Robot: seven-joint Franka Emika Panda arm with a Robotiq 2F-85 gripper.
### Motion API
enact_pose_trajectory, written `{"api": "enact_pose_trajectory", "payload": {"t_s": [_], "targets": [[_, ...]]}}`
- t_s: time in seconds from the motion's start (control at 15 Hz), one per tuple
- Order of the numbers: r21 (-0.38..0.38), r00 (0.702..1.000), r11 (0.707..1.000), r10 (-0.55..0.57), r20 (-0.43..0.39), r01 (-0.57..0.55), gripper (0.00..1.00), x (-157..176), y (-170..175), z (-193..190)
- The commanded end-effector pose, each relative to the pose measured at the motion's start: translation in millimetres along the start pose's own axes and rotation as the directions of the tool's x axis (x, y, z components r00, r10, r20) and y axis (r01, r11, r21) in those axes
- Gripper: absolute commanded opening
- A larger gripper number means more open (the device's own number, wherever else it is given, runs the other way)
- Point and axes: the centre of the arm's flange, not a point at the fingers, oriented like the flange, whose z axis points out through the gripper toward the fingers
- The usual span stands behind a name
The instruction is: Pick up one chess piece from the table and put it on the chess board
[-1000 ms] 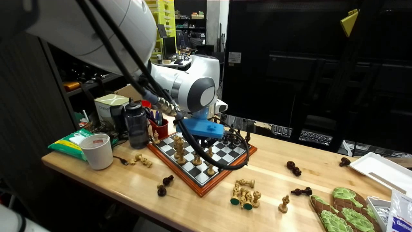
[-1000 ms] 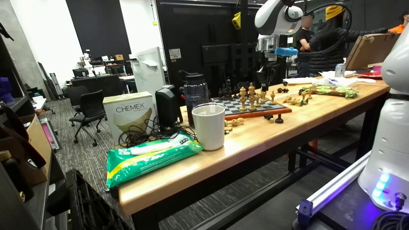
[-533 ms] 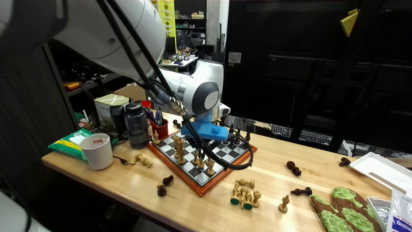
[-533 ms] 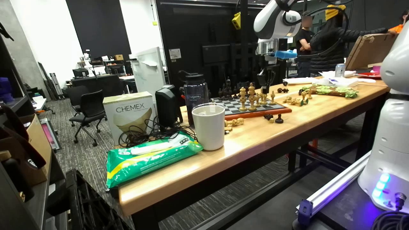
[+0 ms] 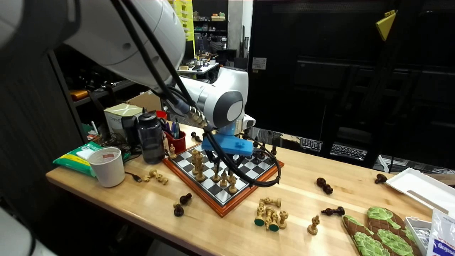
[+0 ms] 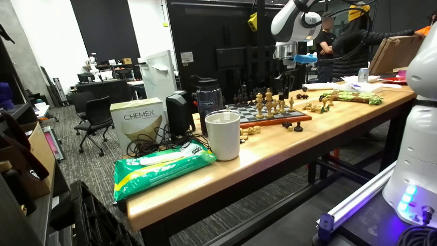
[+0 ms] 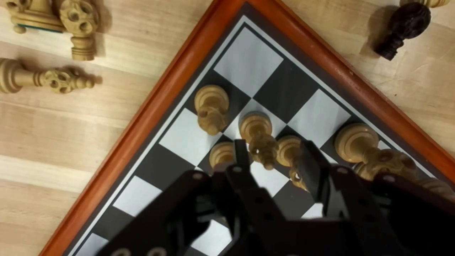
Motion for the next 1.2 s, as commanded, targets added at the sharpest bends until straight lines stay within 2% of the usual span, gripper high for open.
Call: {"api": "enact_pose_trajectory", "payload": {"t_s": [0.0, 0.27, 0.33, 0.53, 0.8, 0.87, 1.07, 1.13], "targets": [[-0.007, 1.000, 1.000, 0.005, -0.022, -0.005, 0.72, -4, 4, -18], [-0.008, 0.997, 0.998, 0.068, -0.033, -0.068, 0.98, -18, 10, -51], [-0.008, 0.995, 0.995, 0.095, -0.032, -0.095, 1.00, -23, 12, -60], [-0.006, 0.988, 0.989, 0.151, -0.032, -0.151, 1.00, -46, 16, -87], [-0.006, 0.985, 0.985, 0.172, -0.031, -0.172, 1.00, -84, 11, -122], [0.007, 0.985, 0.985, 0.171, -0.021, -0.171, 1.00, -94, 9, -130], [0.110, 0.996, 0.990, 0.089, 0.023, -0.091, 1.00, -125, -10, -152], [0.068, 0.991, 0.989, 0.131, 0.028, -0.133, 1.00, -95, 4, -136]]}}
